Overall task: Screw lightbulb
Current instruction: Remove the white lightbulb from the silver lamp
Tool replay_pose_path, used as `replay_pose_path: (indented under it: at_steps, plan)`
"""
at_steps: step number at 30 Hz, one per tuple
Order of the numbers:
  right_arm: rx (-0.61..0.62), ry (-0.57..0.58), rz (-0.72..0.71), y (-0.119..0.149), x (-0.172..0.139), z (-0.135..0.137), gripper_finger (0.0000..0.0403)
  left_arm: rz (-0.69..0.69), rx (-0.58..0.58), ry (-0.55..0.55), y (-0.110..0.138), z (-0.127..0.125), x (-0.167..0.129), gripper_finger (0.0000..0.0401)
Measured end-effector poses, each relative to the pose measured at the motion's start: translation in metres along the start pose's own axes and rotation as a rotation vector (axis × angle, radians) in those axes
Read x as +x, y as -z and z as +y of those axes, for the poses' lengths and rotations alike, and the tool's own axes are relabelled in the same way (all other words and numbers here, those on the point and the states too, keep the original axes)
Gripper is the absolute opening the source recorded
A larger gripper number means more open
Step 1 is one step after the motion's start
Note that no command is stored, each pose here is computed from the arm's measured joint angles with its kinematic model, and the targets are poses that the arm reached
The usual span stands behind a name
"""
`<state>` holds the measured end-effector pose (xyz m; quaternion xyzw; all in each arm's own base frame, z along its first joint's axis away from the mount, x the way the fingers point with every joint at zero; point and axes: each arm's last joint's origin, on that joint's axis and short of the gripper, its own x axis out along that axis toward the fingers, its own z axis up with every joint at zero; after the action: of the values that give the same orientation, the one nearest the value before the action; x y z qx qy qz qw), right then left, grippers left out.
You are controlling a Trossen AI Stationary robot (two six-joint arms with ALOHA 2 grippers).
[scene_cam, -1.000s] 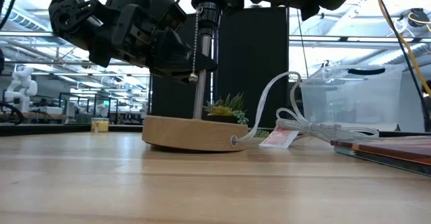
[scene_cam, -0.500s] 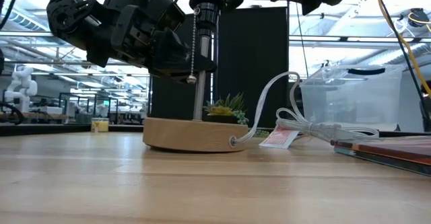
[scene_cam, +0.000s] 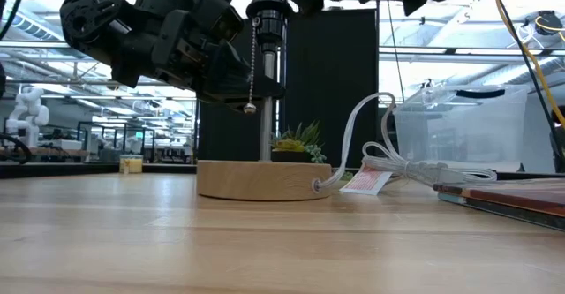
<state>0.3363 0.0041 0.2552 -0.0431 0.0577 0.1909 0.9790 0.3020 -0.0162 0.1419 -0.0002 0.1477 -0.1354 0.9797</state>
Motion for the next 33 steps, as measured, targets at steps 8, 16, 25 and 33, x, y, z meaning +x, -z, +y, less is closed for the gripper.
replay_pose_path:
  at_steps: [8,16,25,33]
  plan:
    - [-0.046,0.189,0.187,-0.011,-0.030,0.003,0.0294,-0.008,-0.025,-0.127,-0.001,0.004,0.000,0.0046]
    - [0.052,0.376,0.271,-0.028,-0.061,0.017,0.0293,-0.019,-0.056,-0.279,-0.001,0.008,-0.001,0.0046]
    - [0.020,0.638,0.171,0.001,-0.023,0.040,0.0282,-0.029,-0.093,-0.428,-0.001,0.013,-0.003,0.0046]
    - [0.055,0.798,0.000,0.028,0.015,0.036,0.0282,-0.031,-0.108,-0.436,-0.001,0.016,-0.003,0.0046]
